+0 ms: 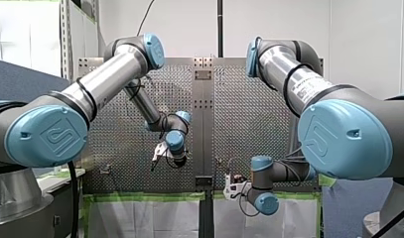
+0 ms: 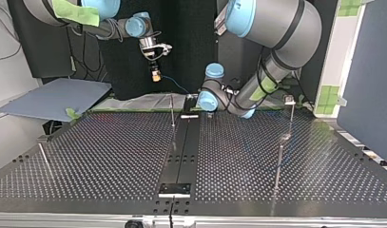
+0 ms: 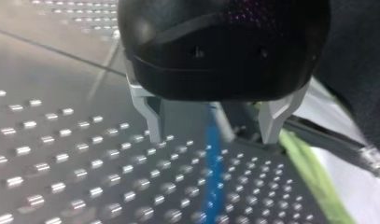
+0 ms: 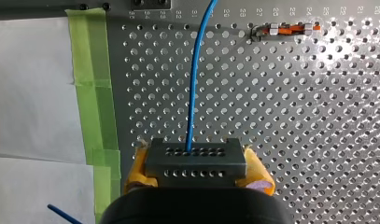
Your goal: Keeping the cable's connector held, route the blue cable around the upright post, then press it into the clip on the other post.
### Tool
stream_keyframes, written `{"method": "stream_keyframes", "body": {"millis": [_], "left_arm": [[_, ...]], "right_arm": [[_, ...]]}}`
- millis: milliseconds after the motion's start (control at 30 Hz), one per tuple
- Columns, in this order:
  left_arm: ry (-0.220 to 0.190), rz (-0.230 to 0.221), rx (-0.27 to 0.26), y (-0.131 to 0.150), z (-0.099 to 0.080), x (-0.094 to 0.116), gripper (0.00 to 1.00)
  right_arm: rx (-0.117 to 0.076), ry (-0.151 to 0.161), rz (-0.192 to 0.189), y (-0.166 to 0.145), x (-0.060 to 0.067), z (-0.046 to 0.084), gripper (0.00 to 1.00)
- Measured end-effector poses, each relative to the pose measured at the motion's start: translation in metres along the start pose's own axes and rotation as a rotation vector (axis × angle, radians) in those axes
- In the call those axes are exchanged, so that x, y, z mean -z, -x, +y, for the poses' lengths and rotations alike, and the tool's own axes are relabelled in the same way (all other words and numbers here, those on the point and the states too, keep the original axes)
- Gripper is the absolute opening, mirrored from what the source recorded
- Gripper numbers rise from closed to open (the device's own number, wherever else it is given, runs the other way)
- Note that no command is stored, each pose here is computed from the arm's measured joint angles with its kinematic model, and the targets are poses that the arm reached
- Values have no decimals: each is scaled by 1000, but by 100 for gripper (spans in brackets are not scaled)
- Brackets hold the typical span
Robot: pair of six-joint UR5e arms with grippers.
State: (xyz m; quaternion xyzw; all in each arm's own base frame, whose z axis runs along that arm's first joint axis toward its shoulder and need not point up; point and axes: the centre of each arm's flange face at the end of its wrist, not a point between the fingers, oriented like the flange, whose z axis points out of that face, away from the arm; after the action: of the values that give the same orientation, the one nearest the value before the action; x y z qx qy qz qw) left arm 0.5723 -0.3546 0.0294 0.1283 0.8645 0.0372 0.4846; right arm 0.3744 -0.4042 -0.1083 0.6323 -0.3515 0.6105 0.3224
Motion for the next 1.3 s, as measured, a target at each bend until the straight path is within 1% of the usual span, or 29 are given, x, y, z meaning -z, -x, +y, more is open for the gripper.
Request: {"method": "stream_keyframes", "body": {"millis": [67, 167, 267, 400, 567, 733, 867, 933, 1067, 1167, 1300], "left_arm": [[-13, 6, -8, -7, -5, -3, 100], [-37, -7, -4, -9, -13, -6, 100], [-43, -13, 2, -10, -17, -7, 100], [-51, -11, -1, -10, -19, -6, 100], [-65, 11, -40, -14, -27, 0, 100], [-61, 36, -71, -20, -32, 3, 100], [-64, 54, -103, -37, -38, -4, 100], [-74, 56, -107, -46, -42, -8, 100], [-104, 36, -83, -55, -52, -13, 100], [-116, 13, -68, -54, -56, -15, 100], [-138, -21, -62, -52, -68, -14, 100]], "right_arm": [[0, -4, -1, 0, 0, 0, 0], [-1, -9, -4, 0, 0, 0, 0], [-4, -11, -5, 0, 0, 1, 0], [-6, -21, -4, 0, -1, 1, 0], [-7, -27, -6, 0, -3, 1, 0], [-7, -33, -7, 0, -3, 0, 0], [-7, -36, -6, 0, -3, 0, 0], [-6, -37, -6, 0, -3, 0, 0], [-4, -38, -7, 0, -3, -1, 0], [-3, -38, -7, 0, -3, -1, 0], [-4, -37, -7, 0, -3, 0, 0]]}}
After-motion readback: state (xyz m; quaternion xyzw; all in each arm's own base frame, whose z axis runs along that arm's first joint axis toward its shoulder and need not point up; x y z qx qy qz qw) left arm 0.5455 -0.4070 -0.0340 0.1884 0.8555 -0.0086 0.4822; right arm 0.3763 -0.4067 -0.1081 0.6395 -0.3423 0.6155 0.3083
